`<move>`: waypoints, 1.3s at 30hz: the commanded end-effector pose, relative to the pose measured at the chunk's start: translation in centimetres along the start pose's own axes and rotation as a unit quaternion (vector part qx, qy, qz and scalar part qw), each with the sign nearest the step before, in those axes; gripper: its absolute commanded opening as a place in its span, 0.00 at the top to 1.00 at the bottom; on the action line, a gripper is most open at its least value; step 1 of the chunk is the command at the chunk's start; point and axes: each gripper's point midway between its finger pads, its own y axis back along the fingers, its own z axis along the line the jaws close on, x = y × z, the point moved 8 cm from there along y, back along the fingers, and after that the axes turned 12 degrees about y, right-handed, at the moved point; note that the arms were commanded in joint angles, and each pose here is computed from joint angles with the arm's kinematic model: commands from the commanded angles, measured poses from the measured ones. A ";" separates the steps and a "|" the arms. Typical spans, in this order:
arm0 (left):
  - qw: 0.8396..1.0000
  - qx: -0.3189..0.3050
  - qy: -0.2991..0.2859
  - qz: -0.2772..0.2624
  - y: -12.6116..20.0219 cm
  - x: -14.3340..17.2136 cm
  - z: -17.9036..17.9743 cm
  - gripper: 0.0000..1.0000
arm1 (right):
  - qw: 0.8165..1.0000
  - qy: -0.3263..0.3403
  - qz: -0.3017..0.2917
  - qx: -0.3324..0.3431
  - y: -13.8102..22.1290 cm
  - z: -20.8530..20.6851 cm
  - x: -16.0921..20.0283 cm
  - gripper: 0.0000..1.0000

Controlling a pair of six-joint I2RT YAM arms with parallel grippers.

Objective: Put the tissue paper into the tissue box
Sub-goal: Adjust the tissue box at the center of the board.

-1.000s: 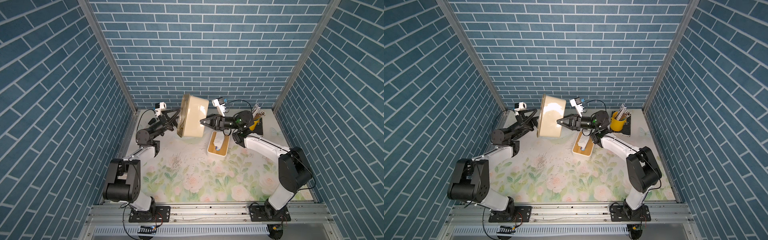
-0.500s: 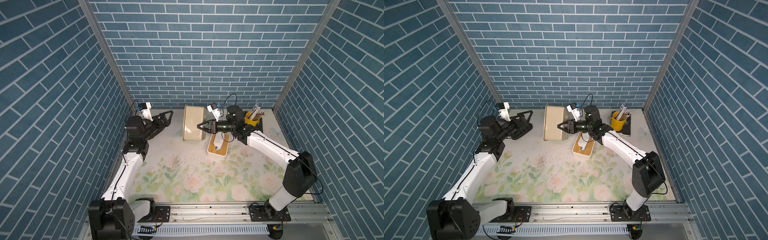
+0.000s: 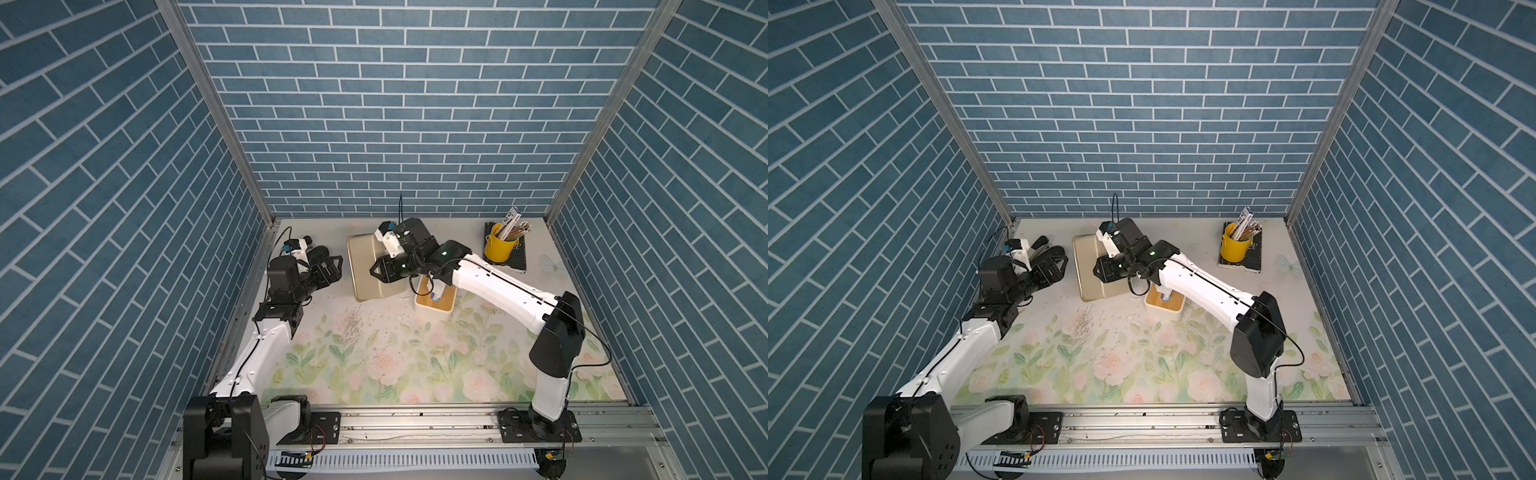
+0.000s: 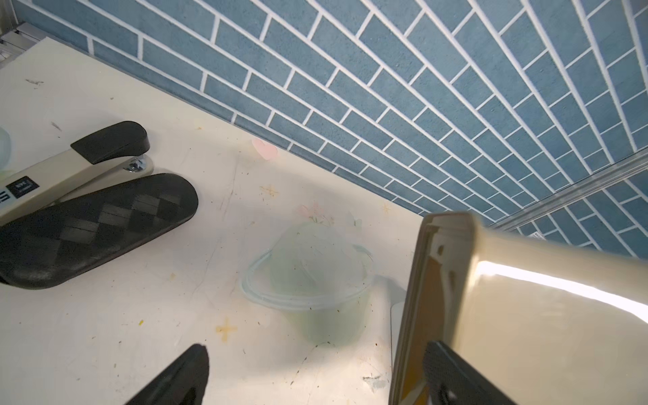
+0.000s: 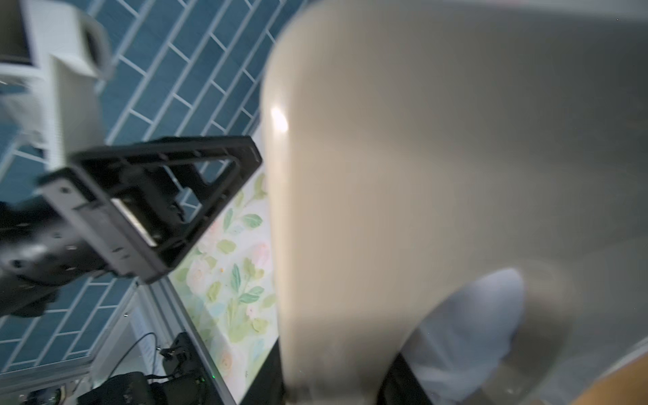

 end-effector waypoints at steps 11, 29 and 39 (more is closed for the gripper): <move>1.000 0.005 -0.023 0.016 0.1 1.6 1.1 0.00 | 0.987 -0.023 0.123 0.098 -4.3 1.5 0.8 0.72; 0.998 -0.003 -0.020 0.065 -2.4 3.7 1.8 0.00 | 0.982 -0.011 0.156 0.103 -7.9 0.3 2.6 0.35; 0.994 -0.039 -0.042 0.094 -4.5 5.4 1.0 0.02 | 0.995 0.015 0.019 0.095 1.8 0.3 -0.5 0.28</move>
